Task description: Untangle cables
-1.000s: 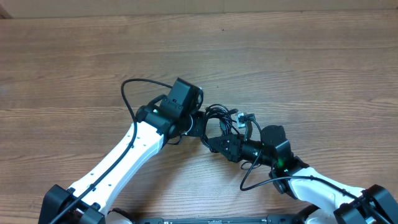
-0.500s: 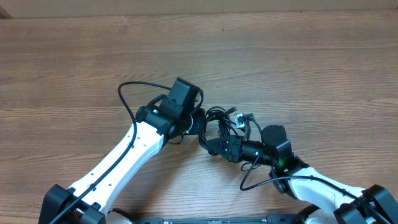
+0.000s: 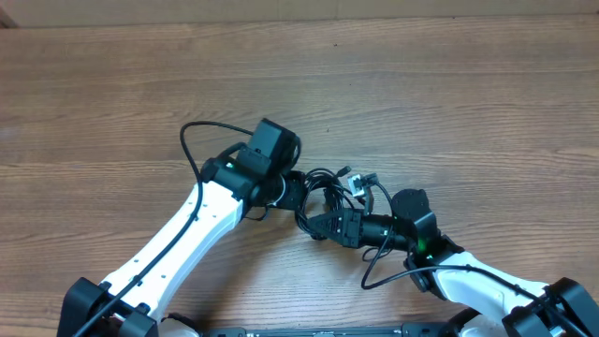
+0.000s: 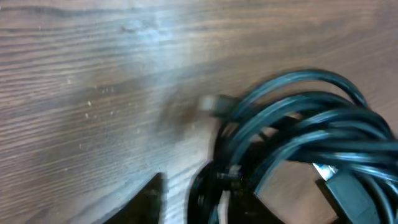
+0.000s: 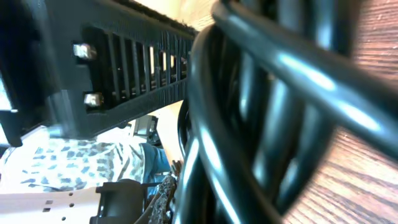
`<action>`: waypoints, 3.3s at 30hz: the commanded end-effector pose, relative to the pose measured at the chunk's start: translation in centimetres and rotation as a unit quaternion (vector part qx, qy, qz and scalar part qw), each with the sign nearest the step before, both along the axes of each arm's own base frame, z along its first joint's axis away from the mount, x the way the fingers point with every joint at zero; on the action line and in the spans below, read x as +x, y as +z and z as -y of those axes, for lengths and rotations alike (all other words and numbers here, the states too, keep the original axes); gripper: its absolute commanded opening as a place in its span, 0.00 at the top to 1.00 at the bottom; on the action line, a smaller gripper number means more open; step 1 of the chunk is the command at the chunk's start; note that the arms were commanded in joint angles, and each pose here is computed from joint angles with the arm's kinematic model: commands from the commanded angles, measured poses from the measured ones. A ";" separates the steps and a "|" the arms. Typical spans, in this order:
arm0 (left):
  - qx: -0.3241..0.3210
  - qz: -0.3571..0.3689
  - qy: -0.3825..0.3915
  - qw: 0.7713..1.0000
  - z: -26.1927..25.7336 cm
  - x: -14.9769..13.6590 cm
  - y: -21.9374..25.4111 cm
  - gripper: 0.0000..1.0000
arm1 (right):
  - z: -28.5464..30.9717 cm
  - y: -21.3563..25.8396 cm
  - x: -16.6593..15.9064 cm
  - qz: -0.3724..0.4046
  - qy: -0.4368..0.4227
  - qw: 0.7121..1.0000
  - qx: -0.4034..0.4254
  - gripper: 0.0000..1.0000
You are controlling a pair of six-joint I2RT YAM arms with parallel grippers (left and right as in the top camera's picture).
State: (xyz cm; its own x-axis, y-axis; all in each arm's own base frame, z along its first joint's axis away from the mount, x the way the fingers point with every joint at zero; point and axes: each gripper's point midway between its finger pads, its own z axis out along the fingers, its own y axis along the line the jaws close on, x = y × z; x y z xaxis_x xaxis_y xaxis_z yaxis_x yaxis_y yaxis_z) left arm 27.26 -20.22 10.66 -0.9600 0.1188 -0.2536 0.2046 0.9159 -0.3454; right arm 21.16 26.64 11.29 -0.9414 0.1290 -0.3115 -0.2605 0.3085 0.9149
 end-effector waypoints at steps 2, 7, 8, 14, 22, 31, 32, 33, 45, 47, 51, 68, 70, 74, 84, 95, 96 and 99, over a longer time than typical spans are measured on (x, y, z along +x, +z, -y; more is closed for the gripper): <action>-0.045 -0.016 -0.034 0.998 0.5 -0.3 1.0 0.72 | -1.0 3.1 1.2 0.042 0.001 0.999 0.027 0.92; -0.083 -0.003 -0.044 0.996 0.0 0.1 2.7 0.67 | -1.0 3.1 1.2 0.042 0.001 0.999 0.027 0.91; -0.088 0.005 -0.060 0.994 0.2 -0.1 3.0 0.65 | -1.0 3.1 1.2 0.042 0.001 0.999 0.027 0.91; -0.072 0.019 -0.064 0.995 -0.5 -0.1 3.3 0.59 | -1.0 3.1 1.2 0.042 0.001 0.999 0.027 0.91; -0.053 0.056 -0.026 0.997 -2.5 1.0 4.8 0.52 | -1.0 3.1 1.2 0.039 0.001 0.999 0.028 0.88; -0.069 0.052 0.095 0.992 -4.4 2.3 6.2 0.33 | -1.0 3.1 1.2 0.001 -0.009 0.999 0.037 0.89; -0.081 0.044 0.077 0.993 -3.8 1.8 6.2 0.30 | -1.0 3.1 1.2 -0.004 -0.010 0.999 0.038 0.89; -0.100 0.039 0.028 0.994 -2.6 0.7 6.4 0.25 | -1.0 3.1 1.2 -0.010 -0.011 0.999 0.039 0.89; -0.087 -0.008 -0.028 0.996 -1.9 -1.8 2.5 0.24 | -1.0 3.1 1.2 -0.031 -0.015 0.998 0.045 0.89; -0.092 -0.013 -0.015 0.996 -1.6 -1.5 1.6 0.30 | -1.0 3.2 1.1 -0.031 -0.012 0.998 0.045 0.89; -0.100 -0.016 0.000 0.995 -1.1 -0.8 0.1 0.39 | -1.1 3.4 0.7 -0.030 0.000 0.998 0.050 0.90; -0.117 -0.032 0.175 0.977 -3.9 3.3 -0.4 0.96 | -1.2 2.6 -0.7 0.002 0.046 0.999 0.030 0.89; -0.132 -0.037 0.195 0.971 -4.6 3.8 -0.2 0.96 | -1.0 1.4 -0.7 -0.010 0.041 0.999 0.010 0.89; -0.166 -0.050 0.212 0.962 -5.6 4.3 0.4 0.96 | -0.3 -0.8 -0.6 -0.052 0.015 0.998 -0.026 0.92; -0.184 -0.045 0.201 0.961 -6.3 4.6 0.8 0.96 | 0.3 -2.3 -0.3 -0.076 -0.012 0.996 -0.055 0.88; -0.276 0.049 -0.006 0.960 -2.7 4.2 4.7 0.96 | 0.4 -2.6 -0.4 -0.081 -0.013 0.995 -0.059 0.69; -0.272 0.056 -0.015 0.961 -2.7 4.2 4.6 0.96 | 0.4 -2.6 -0.4 -0.081 -0.012 0.995 -0.058 0.69; -0.252 0.071 -0.037 0.964 -3.0 4.0 4.1 0.96 | 0.1 -1.9 -0.7 -0.068 0.005 0.997 -0.045 0.68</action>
